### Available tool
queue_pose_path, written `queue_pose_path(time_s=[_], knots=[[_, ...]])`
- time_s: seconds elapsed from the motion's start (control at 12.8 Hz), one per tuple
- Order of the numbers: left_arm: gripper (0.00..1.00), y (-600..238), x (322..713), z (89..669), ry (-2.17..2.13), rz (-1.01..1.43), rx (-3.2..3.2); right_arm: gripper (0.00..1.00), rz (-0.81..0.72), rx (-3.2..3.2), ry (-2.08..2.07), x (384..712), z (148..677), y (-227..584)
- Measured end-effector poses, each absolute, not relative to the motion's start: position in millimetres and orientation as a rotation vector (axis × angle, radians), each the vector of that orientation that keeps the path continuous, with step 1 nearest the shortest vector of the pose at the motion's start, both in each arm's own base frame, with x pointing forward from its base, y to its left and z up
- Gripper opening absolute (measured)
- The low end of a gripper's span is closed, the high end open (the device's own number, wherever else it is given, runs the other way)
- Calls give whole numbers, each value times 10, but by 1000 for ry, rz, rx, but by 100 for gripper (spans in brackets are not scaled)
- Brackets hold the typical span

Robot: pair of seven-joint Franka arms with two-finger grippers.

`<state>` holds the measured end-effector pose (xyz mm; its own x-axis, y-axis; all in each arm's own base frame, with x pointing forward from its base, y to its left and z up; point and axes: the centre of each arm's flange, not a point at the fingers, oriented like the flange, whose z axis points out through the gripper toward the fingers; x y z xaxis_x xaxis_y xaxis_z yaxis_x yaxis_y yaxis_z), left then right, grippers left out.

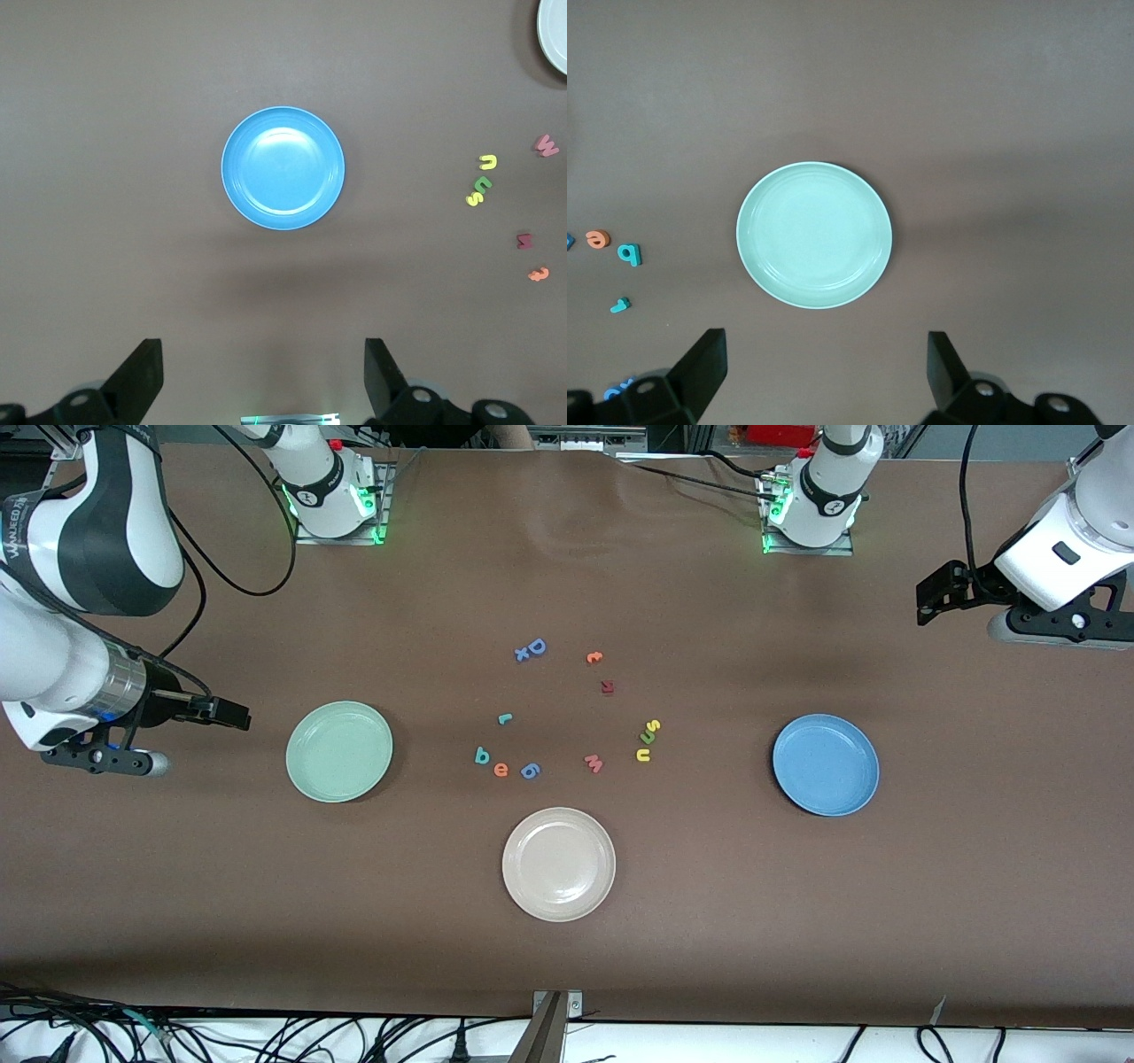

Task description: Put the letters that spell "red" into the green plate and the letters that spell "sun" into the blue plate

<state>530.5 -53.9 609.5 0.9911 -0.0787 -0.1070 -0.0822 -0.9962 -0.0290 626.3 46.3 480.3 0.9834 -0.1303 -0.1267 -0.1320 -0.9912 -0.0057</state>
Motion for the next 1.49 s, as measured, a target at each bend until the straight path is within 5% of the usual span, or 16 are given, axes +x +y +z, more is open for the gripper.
queue_pose_path(time_s=[1.49], knots=[[100, -554, 5303, 6095, 130, 165, -3101, 100, 203, -3118, 275, 6230, 4788, 771]])
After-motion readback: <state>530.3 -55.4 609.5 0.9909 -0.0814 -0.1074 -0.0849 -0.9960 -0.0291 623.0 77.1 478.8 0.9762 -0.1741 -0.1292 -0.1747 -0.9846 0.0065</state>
